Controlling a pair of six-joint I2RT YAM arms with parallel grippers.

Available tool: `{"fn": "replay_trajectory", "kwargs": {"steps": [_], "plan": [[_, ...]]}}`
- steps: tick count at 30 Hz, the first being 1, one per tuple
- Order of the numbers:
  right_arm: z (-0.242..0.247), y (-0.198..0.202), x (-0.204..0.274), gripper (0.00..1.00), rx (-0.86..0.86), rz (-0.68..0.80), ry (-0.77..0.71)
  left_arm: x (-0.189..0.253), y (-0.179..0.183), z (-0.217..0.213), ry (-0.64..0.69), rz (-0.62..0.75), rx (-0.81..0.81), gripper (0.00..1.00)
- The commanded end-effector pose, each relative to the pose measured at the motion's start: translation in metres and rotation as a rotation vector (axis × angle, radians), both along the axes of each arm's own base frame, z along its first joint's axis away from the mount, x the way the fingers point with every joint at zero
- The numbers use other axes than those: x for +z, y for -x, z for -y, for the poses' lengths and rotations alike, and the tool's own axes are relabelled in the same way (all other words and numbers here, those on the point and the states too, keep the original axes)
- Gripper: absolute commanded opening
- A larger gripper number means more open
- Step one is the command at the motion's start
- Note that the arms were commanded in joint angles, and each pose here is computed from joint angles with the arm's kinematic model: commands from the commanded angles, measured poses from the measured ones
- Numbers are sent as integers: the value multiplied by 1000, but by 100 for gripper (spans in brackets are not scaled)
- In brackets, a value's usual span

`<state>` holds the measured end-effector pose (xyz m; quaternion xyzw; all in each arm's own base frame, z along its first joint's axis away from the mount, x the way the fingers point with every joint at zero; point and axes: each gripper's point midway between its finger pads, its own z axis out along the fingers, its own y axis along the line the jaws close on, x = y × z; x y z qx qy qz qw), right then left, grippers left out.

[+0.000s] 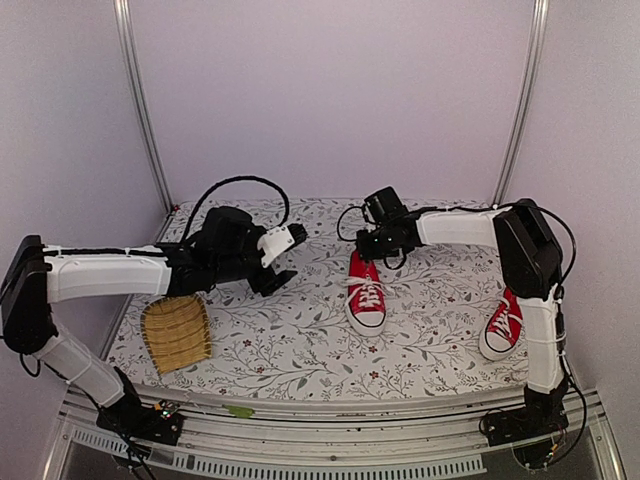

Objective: Tie the shoes
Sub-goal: Move the shoe to the center of the board, then pick up the shoe from the corner of the board.

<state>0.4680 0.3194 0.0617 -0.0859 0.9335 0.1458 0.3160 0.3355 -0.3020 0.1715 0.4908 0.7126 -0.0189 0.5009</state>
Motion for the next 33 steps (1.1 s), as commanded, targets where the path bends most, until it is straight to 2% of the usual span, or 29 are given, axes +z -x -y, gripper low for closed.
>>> {"fn": "replay_trajectory", "kwargs": {"steps": [1,7,9,12,15,18,21,22,23,29,33], "plan": [[-25,-65,72,1,-110,251,-133,12,4,-17,-21,-17,28,81],[-45,-115,59,3,-137,307,-132,9,7,-29,-46,-29,37,81],[-50,-124,55,11,-132,313,-130,9,7,-30,-50,-33,34,81],[-58,-127,69,38,-86,342,-149,15,4,-33,-50,-20,40,81],[-46,-121,115,49,-61,397,-108,24,-2,-35,-27,-6,61,82],[10,-108,171,54,-123,476,57,32,-7,-37,-8,10,85,82],[101,-77,176,58,-236,434,212,41,-14,-46,23,46,139,83],[136,-62,170,58,-295,396,238,46,-17,-50,46,60,158,92],[167,-47,164,58,-342,358,254,51,-19,-54,68,73,174,95],[338,67,78,63,-690,44,270,54,-27,-68,117,79,224,96],[378,101,44,67,-778,-40,194,47,-28,-68,104,61,225,96]]}}
